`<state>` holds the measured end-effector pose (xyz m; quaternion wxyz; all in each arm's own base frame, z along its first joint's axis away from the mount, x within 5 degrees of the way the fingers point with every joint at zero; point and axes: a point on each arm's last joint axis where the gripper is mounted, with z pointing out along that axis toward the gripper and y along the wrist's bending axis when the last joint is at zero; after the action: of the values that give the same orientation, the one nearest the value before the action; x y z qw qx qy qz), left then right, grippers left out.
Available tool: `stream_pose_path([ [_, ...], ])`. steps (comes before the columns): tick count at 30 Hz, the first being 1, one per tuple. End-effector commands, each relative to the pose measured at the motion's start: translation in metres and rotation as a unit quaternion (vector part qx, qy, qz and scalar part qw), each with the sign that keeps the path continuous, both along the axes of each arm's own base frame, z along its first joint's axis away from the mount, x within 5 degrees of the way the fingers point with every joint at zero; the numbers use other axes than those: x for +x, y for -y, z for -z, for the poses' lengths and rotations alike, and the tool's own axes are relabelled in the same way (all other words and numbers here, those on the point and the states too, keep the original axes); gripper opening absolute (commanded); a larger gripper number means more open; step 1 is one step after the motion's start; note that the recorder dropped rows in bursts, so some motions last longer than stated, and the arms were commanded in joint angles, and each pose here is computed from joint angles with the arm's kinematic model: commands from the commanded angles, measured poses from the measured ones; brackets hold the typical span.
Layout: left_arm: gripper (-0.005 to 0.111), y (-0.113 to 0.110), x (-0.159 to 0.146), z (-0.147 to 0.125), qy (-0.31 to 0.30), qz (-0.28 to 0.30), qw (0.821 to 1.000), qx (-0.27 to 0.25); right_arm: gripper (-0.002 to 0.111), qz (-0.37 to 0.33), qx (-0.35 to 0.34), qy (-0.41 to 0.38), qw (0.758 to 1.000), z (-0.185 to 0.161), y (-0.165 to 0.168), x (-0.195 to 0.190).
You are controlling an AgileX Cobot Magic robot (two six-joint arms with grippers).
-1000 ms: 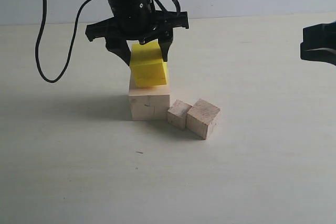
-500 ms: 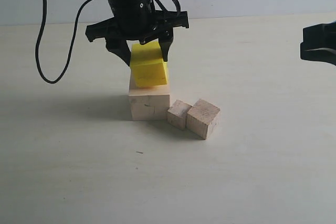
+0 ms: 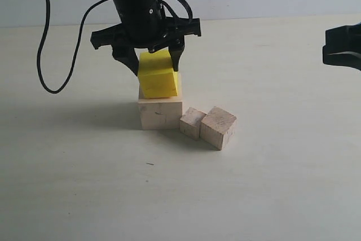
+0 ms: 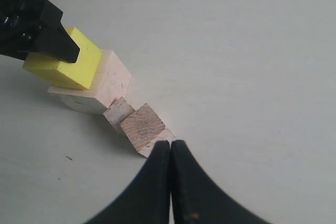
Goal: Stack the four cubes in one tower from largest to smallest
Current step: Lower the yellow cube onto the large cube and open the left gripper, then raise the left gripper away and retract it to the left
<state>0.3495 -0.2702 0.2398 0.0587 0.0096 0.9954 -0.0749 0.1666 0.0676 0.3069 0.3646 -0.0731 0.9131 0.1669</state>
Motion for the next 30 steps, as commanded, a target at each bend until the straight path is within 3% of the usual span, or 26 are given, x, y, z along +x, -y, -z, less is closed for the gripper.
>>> stream_pose_path([
  [1,0.0,0.0,0.0,-0.001,0.003,0.002,1.0,0.002,0.0,-0.004,-0.001,0.008,1.0,-0.003,-0.001,0.001],
  [5,0.002,0.0,0.0,-0.001,0.003,0.003,1.0,0.002,0.0,-0.004,-0.002,0.007,1.0,-0.002,-0.001,0.001],
  [7,0.011,0.0,0.0,-0.001,0.003,0.003,1.0,0.002,0.0,-0.004,-0.002,0.007,1.0,-0.002,-0.001,0.001],
  [11,0.045,0.0,0.0,-0.001,0.002,0.003,1.0,0.001,0.0,-0.004,-0.002,0.007,1.0,-0.002,-0.001,0.001],
  [16,0.1,0.0,-0.001,-0.001,0.0,0.003,1.0,-0.002,0.0,-0.004,-0.002,0.007,1.0,-0.002,-0.001,0.001],
  [17,0.105,0.001,-0.001,-0.001,-0.001,0.002,1.0,-0.004,0.0,-0.004,-0.002,0.007,1.0,-0.002,-0.001,0.001],
  [25,0.105,0.001,-0.001,-0.004,0.001,0.008,1.0,-0.008,0.0,-0.005,-0.003,0.006,1.0,-0.001,-0.001,0.001],
  [30,0.105,0.001,-0.011,-0.031,0.012,0.034,0.998,-0.05,0.0,-0.005,-0.004,0.004,1.0,0.0,-0.001,0.0],
])
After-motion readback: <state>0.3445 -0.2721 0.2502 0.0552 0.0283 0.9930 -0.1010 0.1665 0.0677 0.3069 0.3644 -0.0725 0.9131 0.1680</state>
